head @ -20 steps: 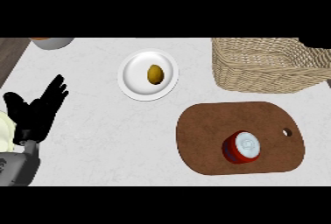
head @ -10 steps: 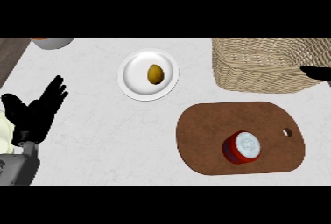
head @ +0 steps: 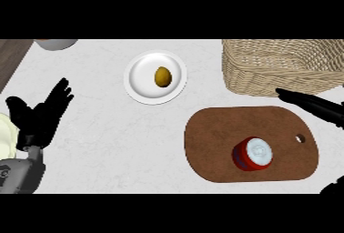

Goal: Pick the can from the cutting board and place it in the basket

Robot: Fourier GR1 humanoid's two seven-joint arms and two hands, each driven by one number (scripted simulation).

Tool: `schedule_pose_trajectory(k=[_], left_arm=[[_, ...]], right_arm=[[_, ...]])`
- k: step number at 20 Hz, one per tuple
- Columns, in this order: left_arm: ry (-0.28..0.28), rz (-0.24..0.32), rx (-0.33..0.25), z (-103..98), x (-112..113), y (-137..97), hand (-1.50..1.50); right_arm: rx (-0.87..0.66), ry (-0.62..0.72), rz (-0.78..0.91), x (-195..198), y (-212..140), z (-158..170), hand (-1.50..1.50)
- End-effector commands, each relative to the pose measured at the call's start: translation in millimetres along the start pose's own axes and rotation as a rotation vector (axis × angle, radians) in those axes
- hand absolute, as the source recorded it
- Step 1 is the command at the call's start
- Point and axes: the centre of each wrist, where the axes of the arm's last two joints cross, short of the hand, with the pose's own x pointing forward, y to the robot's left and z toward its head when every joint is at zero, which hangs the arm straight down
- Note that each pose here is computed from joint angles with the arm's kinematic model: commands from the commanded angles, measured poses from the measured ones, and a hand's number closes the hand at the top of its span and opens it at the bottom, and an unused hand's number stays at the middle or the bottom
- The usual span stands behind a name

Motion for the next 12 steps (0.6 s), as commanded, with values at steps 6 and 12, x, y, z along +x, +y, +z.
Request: schedule_pose_trajectory(k=[6, 12], left_arm=[[-0.013, -0.002, -0.011, 6.9, 3.6, -3.9, 0.0], [0.003, -0.019, -0.002, 2.8, -12.9, 3.9, 0.0]], right_arm=[[0.005, 0.01, -0.031, -27.1, 57.3, -55.6, -1.5], [0.078, 0.072, 0.015, -48.6, 78.0, -67.2, -1.5]])
